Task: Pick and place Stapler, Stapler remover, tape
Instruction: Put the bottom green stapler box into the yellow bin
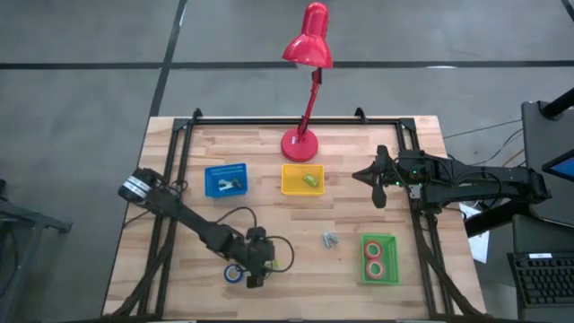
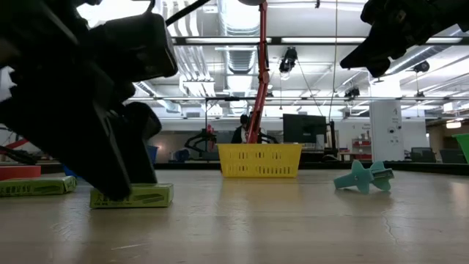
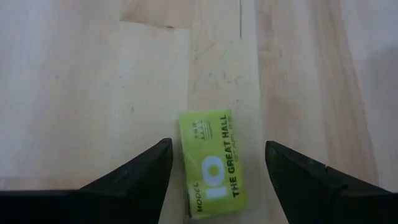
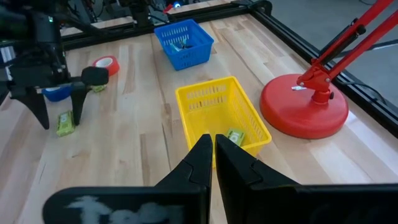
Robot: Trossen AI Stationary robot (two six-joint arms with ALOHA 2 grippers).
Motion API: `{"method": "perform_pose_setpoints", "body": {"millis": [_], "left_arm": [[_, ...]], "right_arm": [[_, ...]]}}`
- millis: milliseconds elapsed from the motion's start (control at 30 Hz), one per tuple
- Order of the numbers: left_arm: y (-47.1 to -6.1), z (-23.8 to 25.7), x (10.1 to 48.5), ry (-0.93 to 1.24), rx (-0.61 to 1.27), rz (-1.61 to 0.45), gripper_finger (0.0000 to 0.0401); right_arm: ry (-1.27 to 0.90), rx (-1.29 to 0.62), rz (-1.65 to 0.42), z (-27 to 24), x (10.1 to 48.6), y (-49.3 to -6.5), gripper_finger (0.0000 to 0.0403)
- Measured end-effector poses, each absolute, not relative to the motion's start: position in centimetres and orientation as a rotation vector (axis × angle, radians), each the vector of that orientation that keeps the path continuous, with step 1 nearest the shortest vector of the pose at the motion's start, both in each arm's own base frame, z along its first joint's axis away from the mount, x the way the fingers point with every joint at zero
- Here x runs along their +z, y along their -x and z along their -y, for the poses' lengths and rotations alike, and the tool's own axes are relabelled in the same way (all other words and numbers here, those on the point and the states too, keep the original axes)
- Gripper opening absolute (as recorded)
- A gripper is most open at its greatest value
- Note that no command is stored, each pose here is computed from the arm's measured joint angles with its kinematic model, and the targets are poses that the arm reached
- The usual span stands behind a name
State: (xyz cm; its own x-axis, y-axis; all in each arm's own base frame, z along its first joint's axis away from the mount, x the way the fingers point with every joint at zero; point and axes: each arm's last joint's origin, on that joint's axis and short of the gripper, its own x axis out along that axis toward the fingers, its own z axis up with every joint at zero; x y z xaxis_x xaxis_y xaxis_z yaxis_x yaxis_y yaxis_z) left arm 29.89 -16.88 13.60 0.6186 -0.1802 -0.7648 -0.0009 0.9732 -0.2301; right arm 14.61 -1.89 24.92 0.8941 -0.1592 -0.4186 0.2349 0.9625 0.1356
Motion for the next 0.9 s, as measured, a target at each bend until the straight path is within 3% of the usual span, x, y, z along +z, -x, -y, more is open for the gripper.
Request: {"method": "perform_pose_setpoints", "body": {"millis": [300,733,900], "left_arm": [[-30.0,16.8,12.7,0.175,-0.072,-0.92,0.0234],[-30.0,16.6,12.8,0.077,-0.045,-0.897,0.0104],[-30.6,16.4,13.5,0.013,-0.004,-0.859,0.0115]], "right_arm": [[-0.185,-0.205,-0.417,1.9,24.9,-14.6,0.0018],[-0.185,-0.205,-0.417,1.9,24.9,-14.6,0.0018],[-0.185,-0.205,-0.417,1.9,24.9,-14.6,0.0018]]}}
